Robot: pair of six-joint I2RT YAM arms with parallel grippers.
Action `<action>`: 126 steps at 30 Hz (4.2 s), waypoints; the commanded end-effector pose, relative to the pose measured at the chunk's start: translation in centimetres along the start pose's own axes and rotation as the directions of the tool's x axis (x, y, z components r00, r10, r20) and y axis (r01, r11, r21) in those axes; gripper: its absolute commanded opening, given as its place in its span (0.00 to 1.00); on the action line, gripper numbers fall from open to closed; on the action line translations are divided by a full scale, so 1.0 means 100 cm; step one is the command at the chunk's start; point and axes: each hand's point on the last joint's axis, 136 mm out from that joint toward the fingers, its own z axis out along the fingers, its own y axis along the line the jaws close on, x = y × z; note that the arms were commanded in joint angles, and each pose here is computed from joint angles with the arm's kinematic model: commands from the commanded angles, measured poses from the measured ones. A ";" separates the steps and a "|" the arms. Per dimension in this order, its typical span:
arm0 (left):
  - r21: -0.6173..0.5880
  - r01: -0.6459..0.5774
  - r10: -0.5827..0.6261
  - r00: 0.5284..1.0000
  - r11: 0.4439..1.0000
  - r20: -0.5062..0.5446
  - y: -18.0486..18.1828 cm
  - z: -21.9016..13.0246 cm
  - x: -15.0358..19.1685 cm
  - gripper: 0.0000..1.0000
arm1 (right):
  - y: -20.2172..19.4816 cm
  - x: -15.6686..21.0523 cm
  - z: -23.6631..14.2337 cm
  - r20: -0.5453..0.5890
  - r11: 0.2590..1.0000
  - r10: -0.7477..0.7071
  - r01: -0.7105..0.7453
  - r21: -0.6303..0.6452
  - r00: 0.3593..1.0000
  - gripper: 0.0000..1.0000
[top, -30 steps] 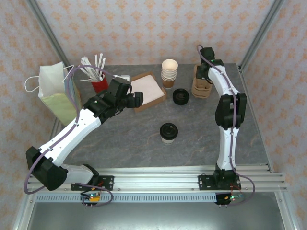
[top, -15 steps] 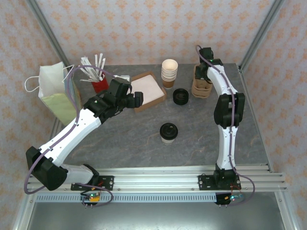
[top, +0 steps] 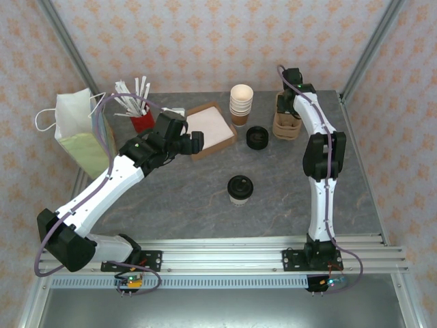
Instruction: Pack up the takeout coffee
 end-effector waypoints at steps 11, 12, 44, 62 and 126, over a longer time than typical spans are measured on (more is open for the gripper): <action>-0.013 0.005 -0.005 1.000 1.000 0.003 0.007 -0.006 0.001 0.87 | -0.013 0.002 0.004 -0.028 0.999 -0.011 0.012 0.035 1.000 0.44; -0.015 0.006 -0.006 1.000 1.000 0.003 0.007 -0.006 0.001 0.87 | -0.014 0.003 0.005 -0.030 0.999 -0.010 0.011 0.038 0.999 0.44; -0.007 0.011 -0.011 1.000 1.000 0.008 0.008 -0.007 0.004 0.87 | -0.016 -0.035 -0.092 0.115 0.997 0.056 -0.050 -0.052 0.992 0.33; -0.043 0.014 -0.012 0.998 0.999 0.055 0.031 -0.041 0.016 0.87 | 0.041 0.068 -0.222 0.196 0.954 0.097 -0.035 -0.298 0.976 0.33; -0.257 0.280 -0.249 0.957 0.925 0.149 0.137 -0.061 0.005 0.86 | 0.272 0.362 -0.199 0.079 0.915 -0.287 0.298 -0.272 0.955 0.34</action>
